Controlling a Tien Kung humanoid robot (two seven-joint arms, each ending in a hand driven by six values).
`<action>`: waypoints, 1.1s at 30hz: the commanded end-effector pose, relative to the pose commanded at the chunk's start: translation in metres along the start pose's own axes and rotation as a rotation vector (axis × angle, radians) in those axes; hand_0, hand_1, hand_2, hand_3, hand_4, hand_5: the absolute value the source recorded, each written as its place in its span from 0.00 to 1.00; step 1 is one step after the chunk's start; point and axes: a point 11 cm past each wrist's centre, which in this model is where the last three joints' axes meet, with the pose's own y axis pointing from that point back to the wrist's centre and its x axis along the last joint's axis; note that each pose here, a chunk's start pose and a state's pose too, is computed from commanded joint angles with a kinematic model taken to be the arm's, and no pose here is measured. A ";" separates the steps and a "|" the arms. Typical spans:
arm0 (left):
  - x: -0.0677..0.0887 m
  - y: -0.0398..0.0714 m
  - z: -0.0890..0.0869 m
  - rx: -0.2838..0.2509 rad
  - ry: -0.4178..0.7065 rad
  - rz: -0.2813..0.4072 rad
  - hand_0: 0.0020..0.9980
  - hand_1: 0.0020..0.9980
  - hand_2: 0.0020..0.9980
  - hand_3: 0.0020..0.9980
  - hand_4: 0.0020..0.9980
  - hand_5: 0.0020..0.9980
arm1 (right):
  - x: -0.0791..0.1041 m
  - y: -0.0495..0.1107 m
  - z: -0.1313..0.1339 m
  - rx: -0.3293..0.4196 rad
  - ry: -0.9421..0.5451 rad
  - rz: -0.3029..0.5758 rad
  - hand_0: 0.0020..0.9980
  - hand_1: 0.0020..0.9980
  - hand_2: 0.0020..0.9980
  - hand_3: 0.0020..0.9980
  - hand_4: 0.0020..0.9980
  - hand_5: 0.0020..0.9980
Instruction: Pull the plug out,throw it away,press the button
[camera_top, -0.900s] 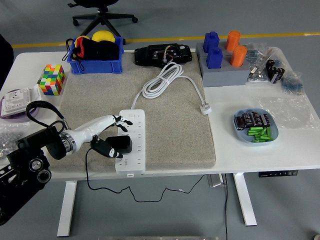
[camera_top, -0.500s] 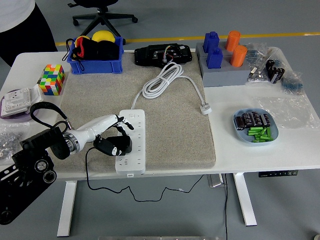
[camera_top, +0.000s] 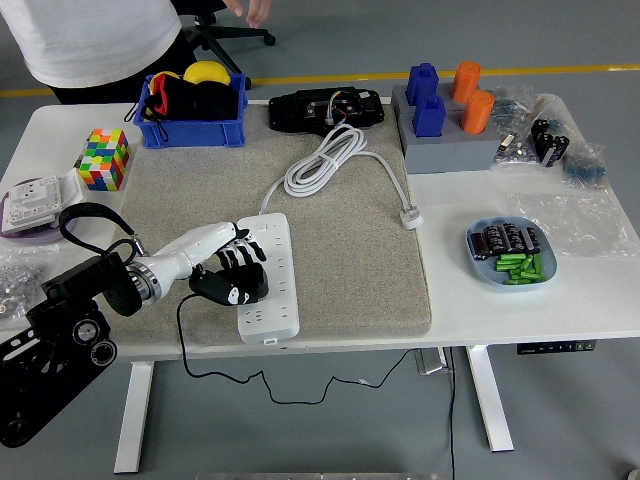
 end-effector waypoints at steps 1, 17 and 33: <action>0.001 0.000 0.001 -0.003 -0.002 0.003 0.42 0.34 0.34 0.54 0.72 0.00 | 0.000 0.000 0.000 0.000 0.000 0.000 0.73 0.67 0.66 0.63 0.74 0.59; 0.043 0.000 -0.015 0.046 -0.022 0.108 0.42 0.34 0.32 0.53 0.69 0.00 | -0.001 0.000 0.002 -0.003 0.000 -0.003 0.73 0.67 0.66 0.63 0.74 0.59; 0.055 -0.028 -0.077 0.250 -0.075 0.116 0.46 0.39 0.32 0.54 0.69 0.00 | -0.003 0.000 0.004 -0.006 -0.012 -0.006 0.73 0.67 0.66 0.63 0.74 0.59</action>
